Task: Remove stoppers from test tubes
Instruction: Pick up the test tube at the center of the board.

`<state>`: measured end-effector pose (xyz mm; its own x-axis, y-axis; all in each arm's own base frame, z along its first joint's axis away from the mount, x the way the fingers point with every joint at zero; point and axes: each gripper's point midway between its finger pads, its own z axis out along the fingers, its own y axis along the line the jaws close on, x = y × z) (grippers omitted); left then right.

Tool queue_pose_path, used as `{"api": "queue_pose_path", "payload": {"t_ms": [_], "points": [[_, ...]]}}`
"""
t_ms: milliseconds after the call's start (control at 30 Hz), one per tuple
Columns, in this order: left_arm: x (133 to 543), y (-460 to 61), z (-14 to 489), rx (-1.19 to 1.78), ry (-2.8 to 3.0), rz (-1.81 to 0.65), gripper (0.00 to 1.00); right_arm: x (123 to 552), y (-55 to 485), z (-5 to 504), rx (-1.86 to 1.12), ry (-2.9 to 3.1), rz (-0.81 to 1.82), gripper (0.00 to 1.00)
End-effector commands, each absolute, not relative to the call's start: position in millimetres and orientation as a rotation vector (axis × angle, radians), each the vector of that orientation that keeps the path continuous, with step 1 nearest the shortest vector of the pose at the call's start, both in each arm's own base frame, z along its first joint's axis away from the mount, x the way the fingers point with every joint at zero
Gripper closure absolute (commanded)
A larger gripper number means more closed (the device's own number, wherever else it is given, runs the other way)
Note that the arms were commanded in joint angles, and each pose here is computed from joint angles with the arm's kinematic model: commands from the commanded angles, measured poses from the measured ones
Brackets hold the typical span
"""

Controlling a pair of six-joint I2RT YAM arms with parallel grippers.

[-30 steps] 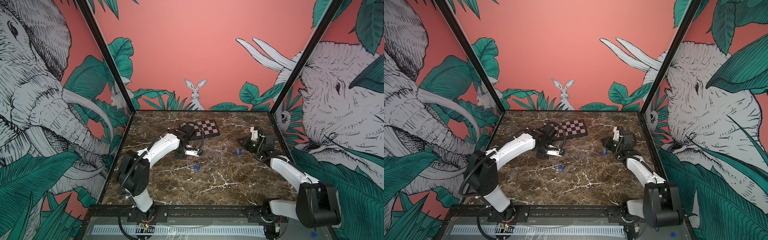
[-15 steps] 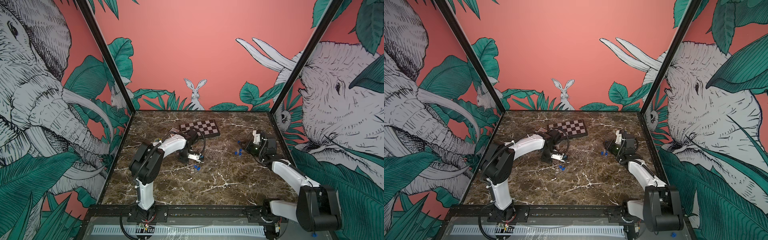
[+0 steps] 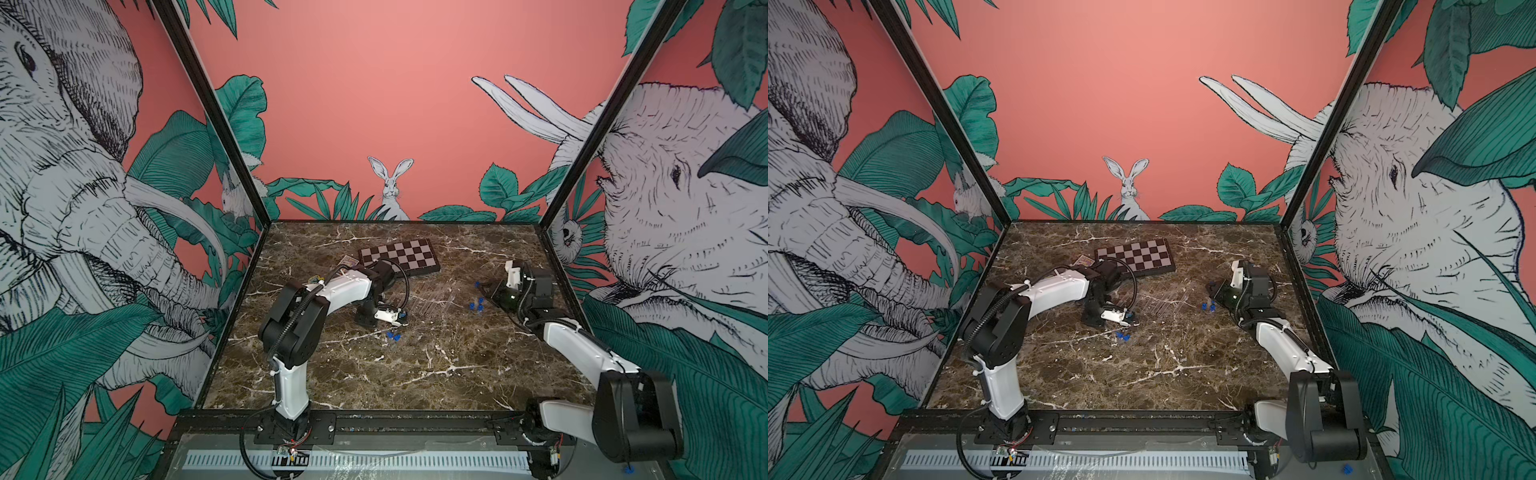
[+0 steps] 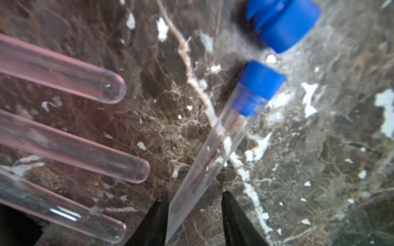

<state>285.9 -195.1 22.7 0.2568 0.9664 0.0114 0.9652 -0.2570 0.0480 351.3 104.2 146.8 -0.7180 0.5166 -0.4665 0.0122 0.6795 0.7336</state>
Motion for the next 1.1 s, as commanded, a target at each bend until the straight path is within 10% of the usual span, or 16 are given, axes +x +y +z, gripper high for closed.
{"api": "queue_pose_path", "payload": {"t_ms": [0, 567, 1067], "points": [[278, -191, 13, 2.494, 1.907, 0.012, 0.6, 354, 104, 150, 0.387, 2.192, 0.966, 0.89], [275, -191, 27, 2.423, 1.952, 0.016, 0.95, 354, 104, 154, 0.391, 2.187, 0.968, 0.89], [302, -313, 227, 1.731, 1.642, -0.277, 0.96, 354, 141, 244, 0.144, 1.96, 1.194, 0.75]]}}
